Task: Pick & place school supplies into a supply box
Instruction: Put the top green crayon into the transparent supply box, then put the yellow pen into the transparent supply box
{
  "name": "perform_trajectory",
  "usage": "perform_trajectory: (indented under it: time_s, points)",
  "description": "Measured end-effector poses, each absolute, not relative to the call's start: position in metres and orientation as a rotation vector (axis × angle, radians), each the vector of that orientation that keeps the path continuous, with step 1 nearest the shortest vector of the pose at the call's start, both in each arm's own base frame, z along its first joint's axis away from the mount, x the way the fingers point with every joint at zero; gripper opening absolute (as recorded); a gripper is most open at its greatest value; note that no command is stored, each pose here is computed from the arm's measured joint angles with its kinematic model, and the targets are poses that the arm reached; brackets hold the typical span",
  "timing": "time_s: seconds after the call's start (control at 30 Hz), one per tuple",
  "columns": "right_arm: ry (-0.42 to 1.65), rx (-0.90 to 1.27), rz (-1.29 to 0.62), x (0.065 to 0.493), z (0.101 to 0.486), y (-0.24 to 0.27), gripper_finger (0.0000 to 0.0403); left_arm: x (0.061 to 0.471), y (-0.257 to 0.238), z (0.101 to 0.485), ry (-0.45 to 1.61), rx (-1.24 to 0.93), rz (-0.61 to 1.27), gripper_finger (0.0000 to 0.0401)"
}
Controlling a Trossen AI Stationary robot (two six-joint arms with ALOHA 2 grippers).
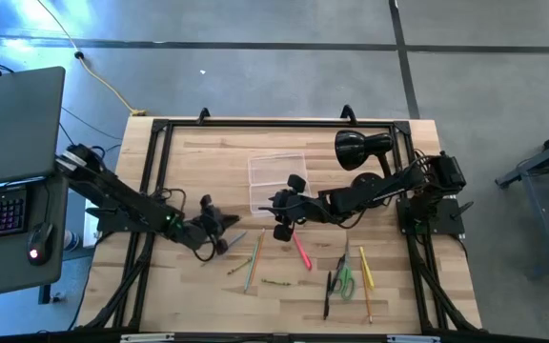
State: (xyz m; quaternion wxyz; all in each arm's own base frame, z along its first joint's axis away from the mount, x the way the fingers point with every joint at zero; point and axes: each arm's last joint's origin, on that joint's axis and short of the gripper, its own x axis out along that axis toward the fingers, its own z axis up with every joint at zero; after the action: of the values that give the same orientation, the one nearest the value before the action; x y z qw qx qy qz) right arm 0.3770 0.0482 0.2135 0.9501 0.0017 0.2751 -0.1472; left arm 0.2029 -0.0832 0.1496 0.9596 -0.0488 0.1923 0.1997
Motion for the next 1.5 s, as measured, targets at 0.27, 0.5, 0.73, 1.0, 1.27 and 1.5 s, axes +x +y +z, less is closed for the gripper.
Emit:
perform_trajectory:
  time_s: [0.27,0.5,0.73,1.0,1.27,1.5]
  points:
    - [0.633,0.036,-0.343,0.369,0.211,0.047,0.0113,0.233,-0.046,0.203,0.367,-0.102,0.362,0.0022]
    - [0.683,0.203,-0.441,0.335,0.236,0.062,0.0098,0.266,0.001,0.204,0.457,-0.090,0.402,0.0028]
    - [0.635,0.191,-0.425,0.315,0.253,0.092,0.0086,0.307,0.031,0.180,0.479,-0.161,0.365,0.0028]
    - [0.648,0.193,-0.423,0.310,0.250,0.105,0.0085,0.351,0.038,0.162,0.535,-0.178,0.323,0.0033]
    - [0.651,0.191,-0.401,0.307,0.249,0.113,0.0084,0.368,0.037,0.154,0.575,-0.203,0.268,0.0070]
    - [0.653,0.190,-0.401,0.307,0.249,0.113,0.0084,0.367,0.037,0.152,0.593,-0.225,0.280,0.0109]
